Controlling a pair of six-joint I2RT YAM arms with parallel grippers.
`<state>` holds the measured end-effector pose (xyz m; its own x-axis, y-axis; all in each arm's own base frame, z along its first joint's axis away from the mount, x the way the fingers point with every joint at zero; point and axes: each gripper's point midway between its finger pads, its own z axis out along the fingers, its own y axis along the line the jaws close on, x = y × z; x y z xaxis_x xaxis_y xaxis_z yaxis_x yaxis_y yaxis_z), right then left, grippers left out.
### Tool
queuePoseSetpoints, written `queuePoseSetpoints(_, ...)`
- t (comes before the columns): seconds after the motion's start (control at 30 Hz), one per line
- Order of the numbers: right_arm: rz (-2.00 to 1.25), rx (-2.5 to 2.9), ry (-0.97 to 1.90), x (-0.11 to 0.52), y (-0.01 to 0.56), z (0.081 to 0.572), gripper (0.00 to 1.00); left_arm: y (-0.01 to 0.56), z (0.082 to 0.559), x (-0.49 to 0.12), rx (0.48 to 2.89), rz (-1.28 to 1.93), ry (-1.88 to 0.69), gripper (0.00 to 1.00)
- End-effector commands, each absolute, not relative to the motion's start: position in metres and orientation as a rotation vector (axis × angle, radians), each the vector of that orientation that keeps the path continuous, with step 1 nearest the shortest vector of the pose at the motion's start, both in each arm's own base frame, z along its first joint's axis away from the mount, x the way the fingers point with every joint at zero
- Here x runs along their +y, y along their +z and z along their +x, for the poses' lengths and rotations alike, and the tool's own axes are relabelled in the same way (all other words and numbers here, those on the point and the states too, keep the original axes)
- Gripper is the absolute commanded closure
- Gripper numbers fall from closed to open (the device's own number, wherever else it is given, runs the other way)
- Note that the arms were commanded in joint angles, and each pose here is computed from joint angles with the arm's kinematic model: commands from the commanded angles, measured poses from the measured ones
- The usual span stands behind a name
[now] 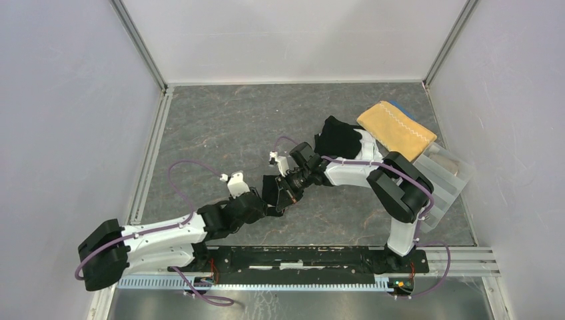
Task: Roll the underwear
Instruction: Roll the underwear to the center of the board.
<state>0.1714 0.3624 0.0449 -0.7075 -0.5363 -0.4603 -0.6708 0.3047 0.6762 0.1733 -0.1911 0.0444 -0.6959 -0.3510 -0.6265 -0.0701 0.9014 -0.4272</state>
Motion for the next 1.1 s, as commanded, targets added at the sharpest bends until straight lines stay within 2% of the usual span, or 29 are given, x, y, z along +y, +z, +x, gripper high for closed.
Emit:
queuePoseSetpoints(0.0, -1.125, 2.4, 1.29, 0.358, 0.041, 0.18, 1.0, 0.052, 0.18, -0.202, 2.293, -0.373, -0.527, 0.53)
queuePoseSetpoints(0.2, -1.124, 2.391, 1.283, 0.357, 0.042, 0.18, 1.0, 0.049, 0.182, -0.204, 2.301, -0.367, -0.506, 0.65)
queuePoseSetpoints(0.33, -1.138, 2.345, 1.258, 0.358, 0.048, 0.184, 0.99, 0.046, 0.182, -0.205, 2.318, -0.357, -0.498, 0.81)
queuePoseSetpoints(0.5, -1.141, 2.206, 1.131, 0.355, 0.068, 0.202, 0.75, 0.043, 0.18, -0.202, 2.338, -0.335, -0.469, 0.96)
queuePoseSetpoints(0.57, -1.16, 2.134, 1.077, 0.354, 0.077, 0.207, 0.66, 0.042, 0.18, -0.202, 2.345, -0.326, -0.468, 0.97)
queuePoseSetpoints(0.7, -1.266, 1.975, 0.94, 0.353, 0.09, 0.209, 0.56, 0.041, 0.18, -0.202, 2.353, -0.318, -0.463, 0.98)
queuePoseSetpoints(0.9, -1.459, 1.583, 0.742, 0.359, 0.111, 0.187, 0.36, 0.04, 0.18, -0.202, 2.358, -0.321, -0.465, 0.98)
queuePoseSetpoints(1.07, -1.463, 1.407, 0.554, 0.348, 0.111, 0.18, 0.31, 0.043, 0.18, -0.202, 2.355, -0.322, -0.477, 0.98)
